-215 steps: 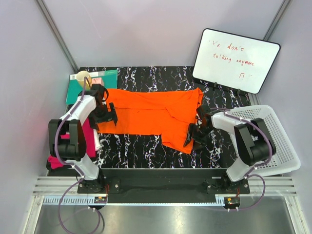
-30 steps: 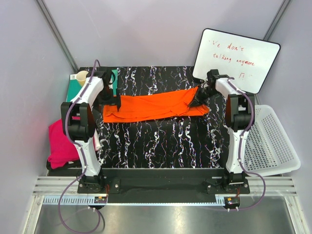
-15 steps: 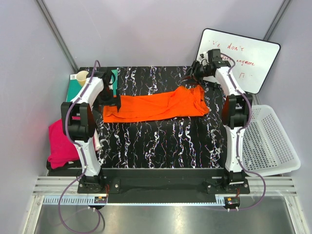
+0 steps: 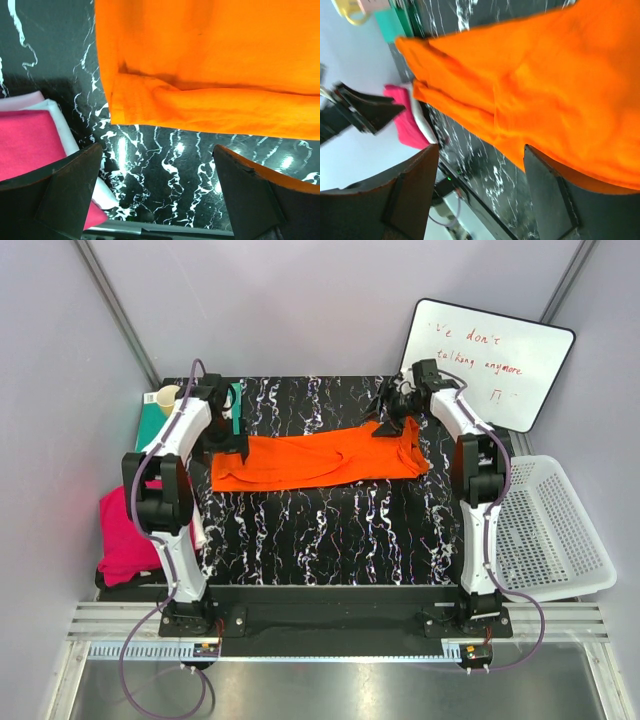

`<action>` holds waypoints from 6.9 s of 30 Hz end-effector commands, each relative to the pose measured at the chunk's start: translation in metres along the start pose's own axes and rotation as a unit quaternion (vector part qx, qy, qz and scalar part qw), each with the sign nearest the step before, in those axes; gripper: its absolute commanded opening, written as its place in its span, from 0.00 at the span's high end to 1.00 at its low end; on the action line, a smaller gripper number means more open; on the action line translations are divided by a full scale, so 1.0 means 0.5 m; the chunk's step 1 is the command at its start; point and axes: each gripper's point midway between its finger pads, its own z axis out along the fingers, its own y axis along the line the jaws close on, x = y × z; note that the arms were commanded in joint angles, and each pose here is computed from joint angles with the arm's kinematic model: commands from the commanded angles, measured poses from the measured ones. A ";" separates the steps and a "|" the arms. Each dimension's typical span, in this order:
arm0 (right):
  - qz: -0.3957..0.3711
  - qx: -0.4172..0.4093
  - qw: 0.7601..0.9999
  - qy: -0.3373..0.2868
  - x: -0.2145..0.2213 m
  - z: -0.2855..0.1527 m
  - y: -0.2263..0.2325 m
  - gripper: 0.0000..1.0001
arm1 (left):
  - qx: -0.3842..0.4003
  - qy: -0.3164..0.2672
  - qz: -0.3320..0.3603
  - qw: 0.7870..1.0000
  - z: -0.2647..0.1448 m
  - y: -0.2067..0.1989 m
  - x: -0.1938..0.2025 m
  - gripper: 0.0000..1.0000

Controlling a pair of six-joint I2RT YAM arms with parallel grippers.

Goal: Fold and stack the t-shirts
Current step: Fold the other side of the tshirt into a rectangle, then rotate the tshirt 90 degrees

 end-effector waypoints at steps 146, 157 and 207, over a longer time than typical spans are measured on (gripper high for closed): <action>-0.110 0.065 0.989 0.069 0.299 -0.112 0.041 0.85 | 0.062 0.104 0.180 0.976 -0.161 -0.287 0.520 0.01; -0.086 0.033 0.983 0.160 0.390 0.036 0.065 1.00 | 0.067 0.055 0.086 0.993 -0.159 -0.196 0.327 0.01; -0.040 0.088 0.965 0.242 0.445 0.164 -0.058 1.00 | 0.044 0.090 0.077 0.992 -0.099 -0.146 0.263 0.01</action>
